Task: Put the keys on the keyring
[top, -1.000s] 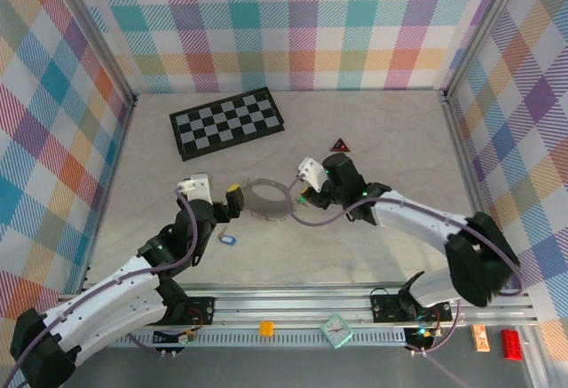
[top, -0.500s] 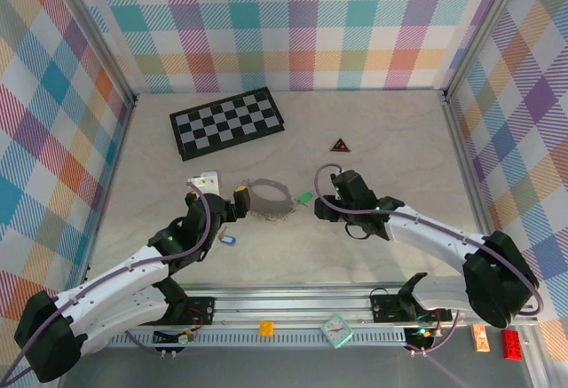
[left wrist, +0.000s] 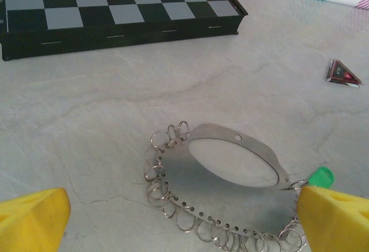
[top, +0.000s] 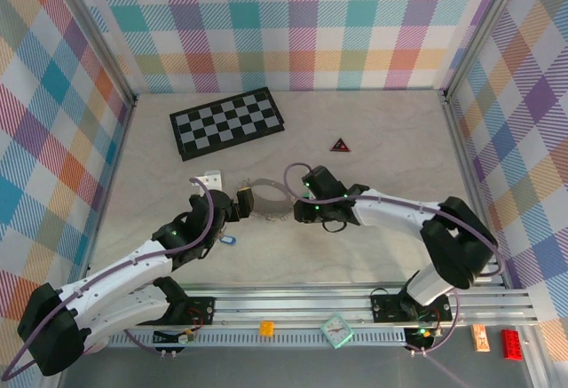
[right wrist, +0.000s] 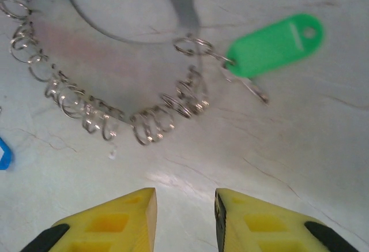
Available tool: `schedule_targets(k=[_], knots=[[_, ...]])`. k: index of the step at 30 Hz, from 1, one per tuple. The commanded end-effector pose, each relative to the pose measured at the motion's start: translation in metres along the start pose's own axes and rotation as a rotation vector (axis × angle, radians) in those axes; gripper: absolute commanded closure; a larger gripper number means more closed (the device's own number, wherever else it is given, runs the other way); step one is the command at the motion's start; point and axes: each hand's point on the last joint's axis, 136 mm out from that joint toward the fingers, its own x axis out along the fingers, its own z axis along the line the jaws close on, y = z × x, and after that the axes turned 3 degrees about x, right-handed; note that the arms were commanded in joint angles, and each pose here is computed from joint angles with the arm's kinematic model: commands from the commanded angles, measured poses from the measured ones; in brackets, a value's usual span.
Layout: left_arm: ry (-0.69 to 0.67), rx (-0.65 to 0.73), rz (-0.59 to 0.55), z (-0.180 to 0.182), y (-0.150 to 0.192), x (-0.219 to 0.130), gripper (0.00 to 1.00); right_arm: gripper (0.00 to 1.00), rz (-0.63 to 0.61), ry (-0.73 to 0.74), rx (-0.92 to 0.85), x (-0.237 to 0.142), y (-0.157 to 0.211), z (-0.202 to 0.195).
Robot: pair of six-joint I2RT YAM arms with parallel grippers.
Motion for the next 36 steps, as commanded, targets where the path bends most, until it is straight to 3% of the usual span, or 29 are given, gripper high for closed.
schedule_targets(k=[1, 12, 30, 36], knots=[[0.004, -0.038, -0.002, 0.003, -0.002, -0.004, 0.00, 0.71, 0.036, -0.022, -0.021, 0.010, -0.002, 0.010], [0.009, -0.049, 0.004, 0.003, 0.001, -0.004, 0.00, 0.77, 0.098, -0.060, 0.013, 0.040, -0.002, 0.020], [0.014, -0.052, -0.004, 0.003, -0.001, -0.006, 0.00, 0.86, 0.115, -0.076, 0.021, 0.056, -0.004, 0.025], [0.012, -0.050, -0.005, 0.004, -0.001, -0.006, 0.00, 0.95, 0.107, -0.090, 0.003, 0.053, -0.007, 0.029]])
